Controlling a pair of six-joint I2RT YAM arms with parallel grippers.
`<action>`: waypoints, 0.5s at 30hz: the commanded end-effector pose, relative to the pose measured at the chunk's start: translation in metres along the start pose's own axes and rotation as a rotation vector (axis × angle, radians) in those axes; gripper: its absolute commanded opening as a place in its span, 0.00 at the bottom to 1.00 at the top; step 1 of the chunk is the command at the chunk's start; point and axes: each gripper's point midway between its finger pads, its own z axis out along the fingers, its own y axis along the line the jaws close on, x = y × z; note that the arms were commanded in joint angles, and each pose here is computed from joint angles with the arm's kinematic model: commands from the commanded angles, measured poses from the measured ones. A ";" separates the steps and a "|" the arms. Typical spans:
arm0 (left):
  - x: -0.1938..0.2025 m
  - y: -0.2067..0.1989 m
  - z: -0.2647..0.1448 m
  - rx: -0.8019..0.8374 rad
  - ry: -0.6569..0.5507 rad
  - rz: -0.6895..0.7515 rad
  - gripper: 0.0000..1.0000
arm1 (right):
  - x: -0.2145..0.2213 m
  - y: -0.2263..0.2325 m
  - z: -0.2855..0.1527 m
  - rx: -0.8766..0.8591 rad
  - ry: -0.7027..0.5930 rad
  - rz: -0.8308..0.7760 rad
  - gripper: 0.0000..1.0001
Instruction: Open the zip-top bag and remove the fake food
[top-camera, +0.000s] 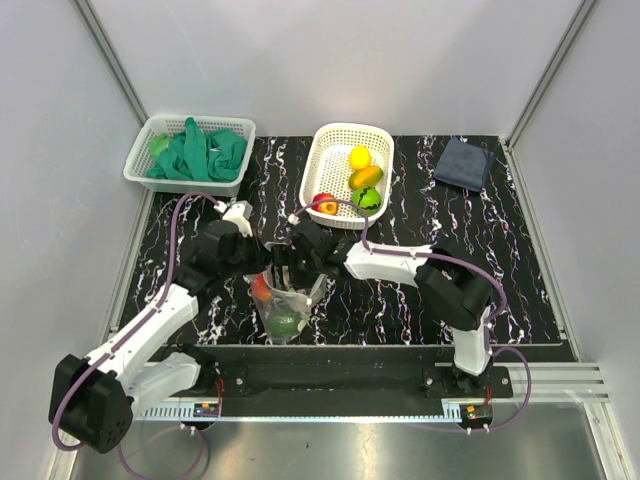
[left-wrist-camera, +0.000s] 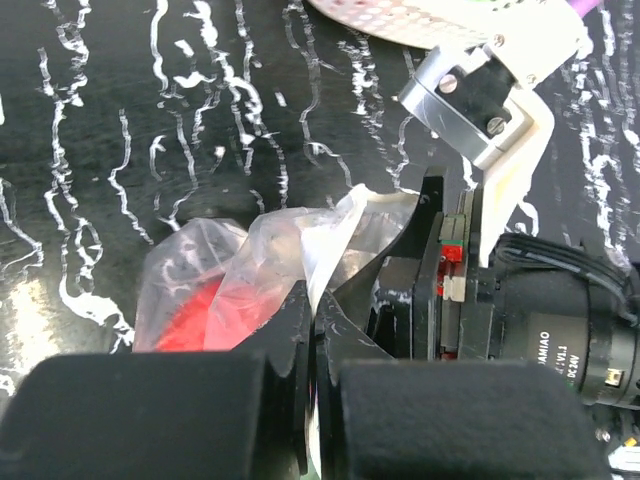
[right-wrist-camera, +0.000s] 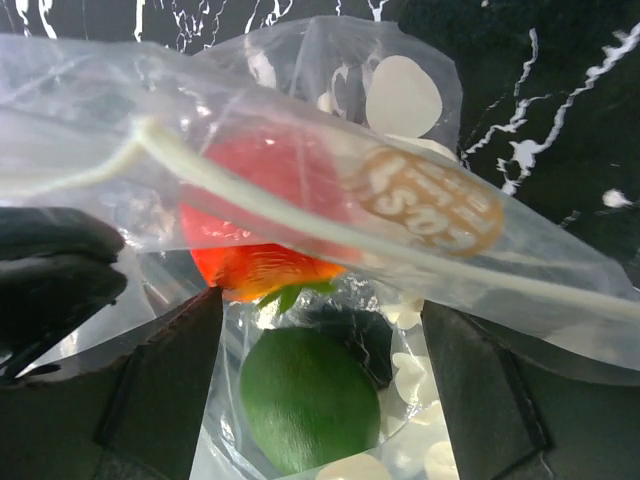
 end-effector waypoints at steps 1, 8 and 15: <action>-0.014 -0.052 -0.003 0.229 -0.041 -0.013 0.00 | -0.016 0.047 0.012 -0.195 -0.081 0.078 0.89; -0.013 -0.052 -0.004 0.235 -0.040 -0.018 0.00 | -0.033 0.043 -0.006 -0.169 -0.181 0.183 0.90; -0.025 -0.063 -0.022 0.270 -0.085 -0.023 0.00 | -0.036 0.056 -0.039 -0.221 -0.197 0.204 0.91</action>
